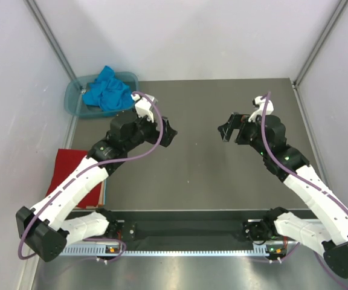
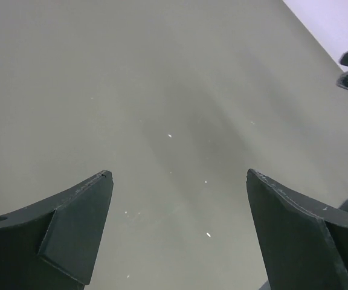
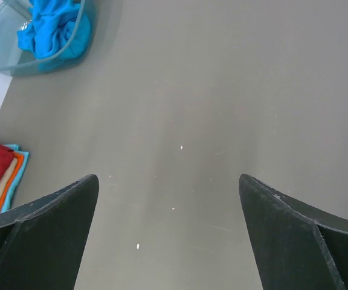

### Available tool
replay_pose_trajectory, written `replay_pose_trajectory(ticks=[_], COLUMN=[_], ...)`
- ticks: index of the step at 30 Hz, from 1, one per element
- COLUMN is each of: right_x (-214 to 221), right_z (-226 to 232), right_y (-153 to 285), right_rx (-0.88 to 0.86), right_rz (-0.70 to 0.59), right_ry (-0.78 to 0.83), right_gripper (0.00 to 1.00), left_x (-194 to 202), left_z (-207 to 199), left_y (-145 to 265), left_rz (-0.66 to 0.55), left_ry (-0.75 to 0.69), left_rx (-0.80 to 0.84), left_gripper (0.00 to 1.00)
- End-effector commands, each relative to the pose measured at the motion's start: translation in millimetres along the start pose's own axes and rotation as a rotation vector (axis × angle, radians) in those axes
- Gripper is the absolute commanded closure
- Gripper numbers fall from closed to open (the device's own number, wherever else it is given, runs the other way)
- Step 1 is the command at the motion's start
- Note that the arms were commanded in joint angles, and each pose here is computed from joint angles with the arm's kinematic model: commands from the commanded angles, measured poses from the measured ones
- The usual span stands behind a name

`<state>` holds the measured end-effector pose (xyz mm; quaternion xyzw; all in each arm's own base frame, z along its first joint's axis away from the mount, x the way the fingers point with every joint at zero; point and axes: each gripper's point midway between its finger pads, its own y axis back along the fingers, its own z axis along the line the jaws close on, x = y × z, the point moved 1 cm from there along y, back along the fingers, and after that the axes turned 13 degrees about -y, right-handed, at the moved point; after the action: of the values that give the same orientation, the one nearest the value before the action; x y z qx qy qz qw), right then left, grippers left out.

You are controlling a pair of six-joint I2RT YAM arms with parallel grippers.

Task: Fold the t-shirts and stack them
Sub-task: Grab the tshirt from the pile

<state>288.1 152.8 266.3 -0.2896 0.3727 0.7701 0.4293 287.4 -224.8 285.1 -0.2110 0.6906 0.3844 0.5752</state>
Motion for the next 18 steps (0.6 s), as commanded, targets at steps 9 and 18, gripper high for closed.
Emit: replay_pose_trajectory(ticks=[9, 18], right_x=[-13.6, 11.1], right_z=[17.9, 20.1], right_y=[18.0, 26.3], right_rx=[-0.110, -0.189], right_rz=[-0.066, -0.013], right_ry=[-0.058, -0.132], right_gripper=[0.00, 0.01], left_x=[-63.1, -57.6], left_z=[95.9, 249.9], left_y=[-30.2, -85.0], left_rz=[0.000, 0.092], left_ry=[0.005, 0.191], left_rx=[-0.490, -0.709], left_gripper=[0.07, 0.16])
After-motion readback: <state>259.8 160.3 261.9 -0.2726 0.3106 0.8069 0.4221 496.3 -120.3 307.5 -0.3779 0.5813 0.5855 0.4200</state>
